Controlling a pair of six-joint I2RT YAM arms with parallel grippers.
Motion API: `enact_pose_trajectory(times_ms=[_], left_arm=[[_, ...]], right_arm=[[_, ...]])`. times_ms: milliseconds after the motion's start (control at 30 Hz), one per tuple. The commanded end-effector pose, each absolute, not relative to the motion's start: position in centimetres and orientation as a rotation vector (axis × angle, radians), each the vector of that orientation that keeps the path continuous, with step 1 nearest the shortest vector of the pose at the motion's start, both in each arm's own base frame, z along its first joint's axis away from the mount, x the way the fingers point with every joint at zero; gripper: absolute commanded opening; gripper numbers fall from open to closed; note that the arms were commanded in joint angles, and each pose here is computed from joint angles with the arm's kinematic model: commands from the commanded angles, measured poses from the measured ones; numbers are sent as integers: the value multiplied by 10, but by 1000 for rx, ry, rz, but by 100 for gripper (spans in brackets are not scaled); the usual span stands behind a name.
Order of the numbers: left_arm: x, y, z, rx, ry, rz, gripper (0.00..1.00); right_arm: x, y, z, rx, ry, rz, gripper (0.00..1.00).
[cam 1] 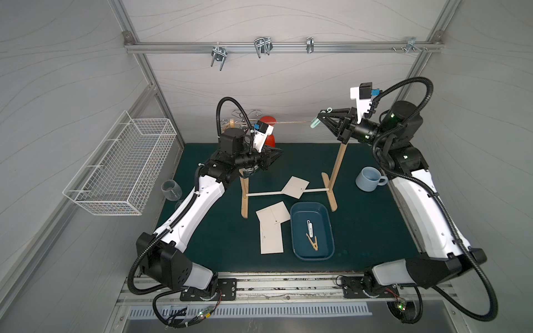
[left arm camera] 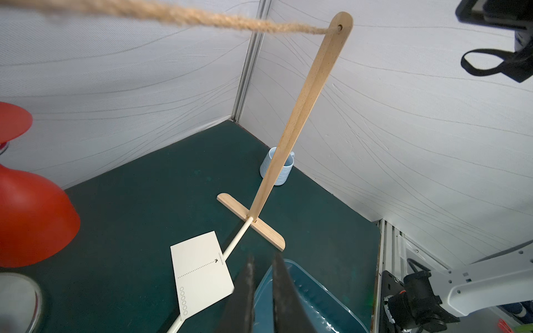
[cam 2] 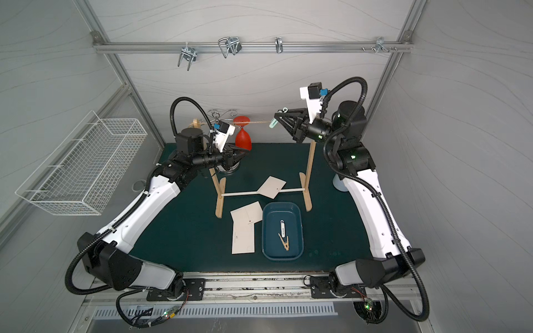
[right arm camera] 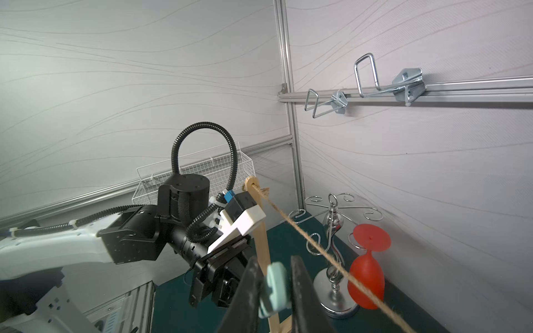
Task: Remove the postcards from the strings
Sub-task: Place the clamp in the storage box.
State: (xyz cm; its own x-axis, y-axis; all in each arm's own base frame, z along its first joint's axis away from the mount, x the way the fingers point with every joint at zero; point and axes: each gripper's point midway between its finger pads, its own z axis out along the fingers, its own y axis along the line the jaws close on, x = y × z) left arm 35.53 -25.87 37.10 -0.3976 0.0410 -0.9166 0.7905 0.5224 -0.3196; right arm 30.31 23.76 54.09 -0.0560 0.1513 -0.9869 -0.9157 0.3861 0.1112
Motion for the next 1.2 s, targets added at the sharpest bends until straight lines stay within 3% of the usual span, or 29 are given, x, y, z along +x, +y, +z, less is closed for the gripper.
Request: enact_pose_trajectory(times_ms=[0,133,467,700,900,1167], left_arm=[[351,-255,394,666,1717,-965,15],[344,-251,391,629,1736,-973,15],[321,-239,358,503,1827,-978,18],[308,-225,330,436,1911,-940,19],[304,-218,313,394,1944,-918,19],[301,-212,288,341,1998,-909,19]], right_arm=[[284,227,538,-720,1323,1046,0],[265,224,487,-683,1438,1103,0],[238,227,298,-488,1935,1210,0],[217,216,201,-339,2190,1163,0],[205,203,147,-250,2350,1104,0],[198,205,113,-223,2452,1085,0]])
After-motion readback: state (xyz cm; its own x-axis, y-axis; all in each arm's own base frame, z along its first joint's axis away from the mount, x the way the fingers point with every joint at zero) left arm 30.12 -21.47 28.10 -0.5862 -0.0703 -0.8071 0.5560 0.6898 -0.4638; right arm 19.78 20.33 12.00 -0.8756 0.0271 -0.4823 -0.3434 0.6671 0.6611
